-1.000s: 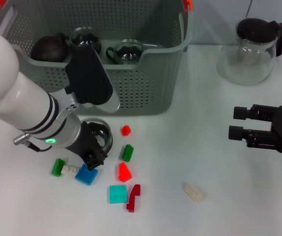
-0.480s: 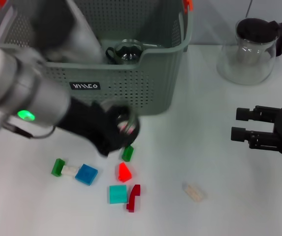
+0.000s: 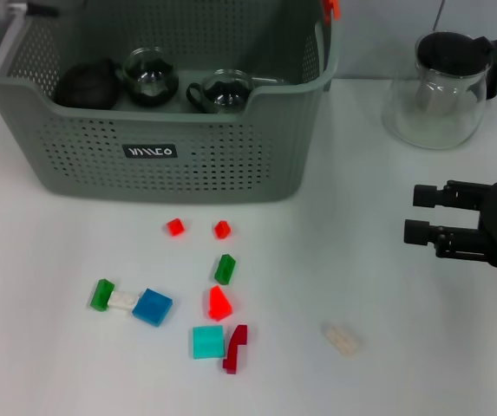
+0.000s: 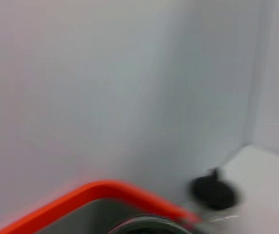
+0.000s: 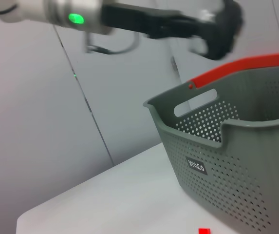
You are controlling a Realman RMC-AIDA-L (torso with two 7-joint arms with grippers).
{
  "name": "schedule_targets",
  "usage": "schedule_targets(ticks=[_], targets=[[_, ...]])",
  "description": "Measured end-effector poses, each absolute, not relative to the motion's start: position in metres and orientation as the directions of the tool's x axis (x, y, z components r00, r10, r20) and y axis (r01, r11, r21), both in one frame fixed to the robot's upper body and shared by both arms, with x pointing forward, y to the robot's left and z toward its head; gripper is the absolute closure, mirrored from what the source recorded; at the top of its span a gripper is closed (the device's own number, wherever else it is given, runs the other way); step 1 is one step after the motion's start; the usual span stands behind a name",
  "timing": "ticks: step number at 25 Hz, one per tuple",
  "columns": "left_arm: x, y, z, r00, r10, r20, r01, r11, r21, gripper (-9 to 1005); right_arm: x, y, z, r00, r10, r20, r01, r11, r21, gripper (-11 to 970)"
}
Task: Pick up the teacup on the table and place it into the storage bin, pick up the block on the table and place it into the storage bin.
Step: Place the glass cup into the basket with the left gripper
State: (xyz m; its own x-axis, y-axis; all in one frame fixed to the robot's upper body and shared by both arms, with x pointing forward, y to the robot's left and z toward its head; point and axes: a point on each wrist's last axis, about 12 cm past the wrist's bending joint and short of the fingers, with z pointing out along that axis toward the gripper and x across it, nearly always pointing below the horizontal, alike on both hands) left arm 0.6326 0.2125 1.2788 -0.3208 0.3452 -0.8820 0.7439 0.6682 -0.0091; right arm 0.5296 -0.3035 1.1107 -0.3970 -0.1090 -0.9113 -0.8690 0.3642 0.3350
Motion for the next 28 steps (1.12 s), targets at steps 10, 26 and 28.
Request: schedule_targets(ticks=[10,26,28], targets=[[0.706,0.2,1.212,-0.482,0.387,-0.786,0.594,0.804,0.032,943,0.534,-0.304,1.113,-0.394,-0.115,-0.912,-0.868,0.373,0.328,249],[0.71,0.175,1.179,-0.466,0.515,-0.719,0.591,0.786,0.18,883,0.541,-0.301,1.11,-0.41,-0.129,-0.903,-0.857,0.393,0.332,258],[0.709,0.175,1.178,-0.467,0.522,-0.714,0.596,0.782,0.182,876,0.542,-0.301,1.11,-0.41,-0.129,-0.903,-0.857,0.394,0.332,259]])
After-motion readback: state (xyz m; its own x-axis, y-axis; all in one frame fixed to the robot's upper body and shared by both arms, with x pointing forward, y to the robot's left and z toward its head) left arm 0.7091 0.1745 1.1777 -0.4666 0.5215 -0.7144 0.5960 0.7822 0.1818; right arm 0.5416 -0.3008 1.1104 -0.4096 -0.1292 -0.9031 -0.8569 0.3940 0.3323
